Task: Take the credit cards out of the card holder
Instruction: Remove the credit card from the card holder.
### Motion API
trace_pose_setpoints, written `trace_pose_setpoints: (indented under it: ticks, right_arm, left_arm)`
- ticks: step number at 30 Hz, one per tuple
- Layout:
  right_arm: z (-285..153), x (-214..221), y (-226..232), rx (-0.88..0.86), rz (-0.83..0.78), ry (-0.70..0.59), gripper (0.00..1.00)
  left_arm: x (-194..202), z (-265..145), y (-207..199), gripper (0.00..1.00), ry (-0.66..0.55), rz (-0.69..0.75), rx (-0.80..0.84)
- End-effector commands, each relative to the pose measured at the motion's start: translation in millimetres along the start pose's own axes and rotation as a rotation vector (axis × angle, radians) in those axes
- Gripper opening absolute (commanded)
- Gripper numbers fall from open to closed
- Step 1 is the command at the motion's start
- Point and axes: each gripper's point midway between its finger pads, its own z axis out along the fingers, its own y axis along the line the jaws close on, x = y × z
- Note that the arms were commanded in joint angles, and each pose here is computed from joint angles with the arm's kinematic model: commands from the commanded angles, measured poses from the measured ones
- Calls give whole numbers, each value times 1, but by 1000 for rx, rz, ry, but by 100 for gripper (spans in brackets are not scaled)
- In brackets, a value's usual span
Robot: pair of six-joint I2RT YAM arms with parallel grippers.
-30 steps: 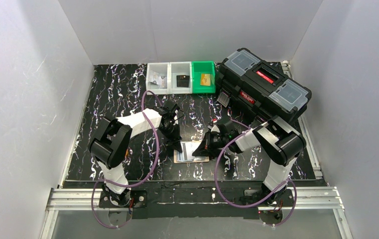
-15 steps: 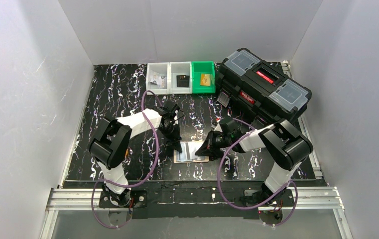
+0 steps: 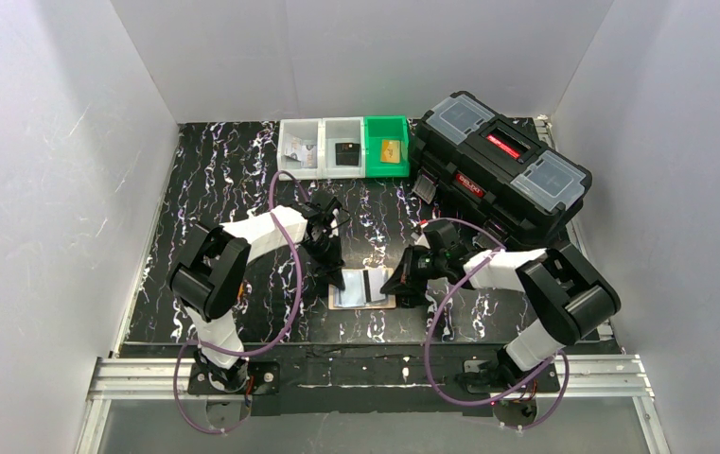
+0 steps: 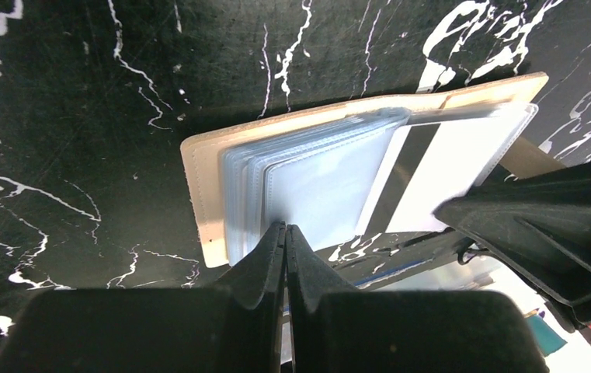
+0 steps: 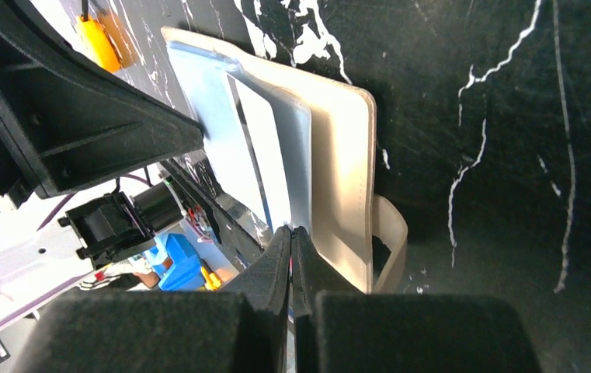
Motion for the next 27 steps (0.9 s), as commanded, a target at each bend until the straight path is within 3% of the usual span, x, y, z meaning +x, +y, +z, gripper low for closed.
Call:
trace_pose_setpoints:
  ticks: [1, 9, 11, 13, 16, 27]
  right_arm:
    - [-11, -6, 3, 31, -38, -39, 1]
    - [-27, -15, 36, -19, -93, -63, 1]
    - [-30, -17, 44, -34, -103, -66, 1]
    - [-35, -18, 54, -55, -116, -70, 1]
    - [-42, -21, 68, -80, -129, -78, 1]
    - [-91, -31, 141, -307, -167, -89, 1]
  left_arm:
    - [-3, -3, 21, 0, -21, 13, -106]
    - [-15, -24, -9, 2, -54, 42, -19]
    - [-18, -37, -18, 12, -74, 56, 5]
    - [-21, -52, -26, 30, -102, 74, 23]
    - [-23, -72, -37, 45, -133, 102, 58]
    - [-21, -139, -84, 65, -166, 105, 462]
